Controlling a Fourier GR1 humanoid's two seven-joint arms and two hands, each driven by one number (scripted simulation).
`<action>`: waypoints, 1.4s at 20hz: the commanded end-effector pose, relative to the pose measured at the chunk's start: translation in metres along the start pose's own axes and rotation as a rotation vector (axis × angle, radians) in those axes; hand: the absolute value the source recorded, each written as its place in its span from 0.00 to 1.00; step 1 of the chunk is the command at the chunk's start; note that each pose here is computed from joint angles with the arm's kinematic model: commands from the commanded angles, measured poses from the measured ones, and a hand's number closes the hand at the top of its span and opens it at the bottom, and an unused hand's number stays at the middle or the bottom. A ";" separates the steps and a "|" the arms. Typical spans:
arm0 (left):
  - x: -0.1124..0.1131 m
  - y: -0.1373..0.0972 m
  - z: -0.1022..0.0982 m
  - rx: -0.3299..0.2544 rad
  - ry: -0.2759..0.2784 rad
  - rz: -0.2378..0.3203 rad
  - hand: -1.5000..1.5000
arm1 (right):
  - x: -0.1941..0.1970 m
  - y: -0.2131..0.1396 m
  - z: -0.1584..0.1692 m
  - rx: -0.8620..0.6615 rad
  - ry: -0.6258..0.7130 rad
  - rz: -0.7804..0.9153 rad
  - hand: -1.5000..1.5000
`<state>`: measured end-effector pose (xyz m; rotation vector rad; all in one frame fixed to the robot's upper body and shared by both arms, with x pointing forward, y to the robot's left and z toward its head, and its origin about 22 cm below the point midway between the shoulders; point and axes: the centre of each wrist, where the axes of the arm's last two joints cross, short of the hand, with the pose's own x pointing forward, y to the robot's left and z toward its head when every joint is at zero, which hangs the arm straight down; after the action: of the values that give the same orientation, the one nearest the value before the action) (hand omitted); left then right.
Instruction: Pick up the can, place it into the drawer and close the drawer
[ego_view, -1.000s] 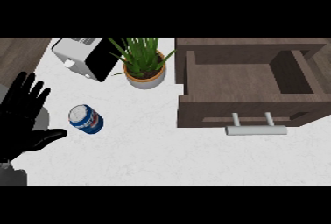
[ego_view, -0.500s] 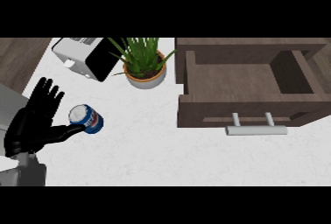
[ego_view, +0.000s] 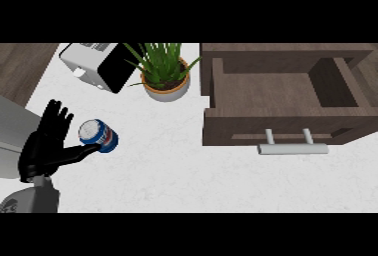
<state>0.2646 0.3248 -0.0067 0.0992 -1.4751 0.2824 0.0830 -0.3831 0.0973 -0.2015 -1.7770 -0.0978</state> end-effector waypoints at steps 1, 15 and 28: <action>-0.024 0.006 -0.001 0.048 -0.008 -0.011 0.00 | 0.010 -0.014 0.019 0.000 0.009 0.006 0.00; -0.094 0.043 -0.003 0.031 0.077 0.026 0.00 | 0.018 -0.010 0.005 0.024 -0.007 -0.003 0.00; -0.111 0.016 -0.021 0.023 0.091 0.070 0.00 | 0.020 0.001 0.016 0.014 0.007 -0.018 0.00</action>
<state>0.2687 0.3381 -0.1164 0.0504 -1.3883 0.3498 0.0721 -0.3824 0.1078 -0.1877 -1.7794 -0.0948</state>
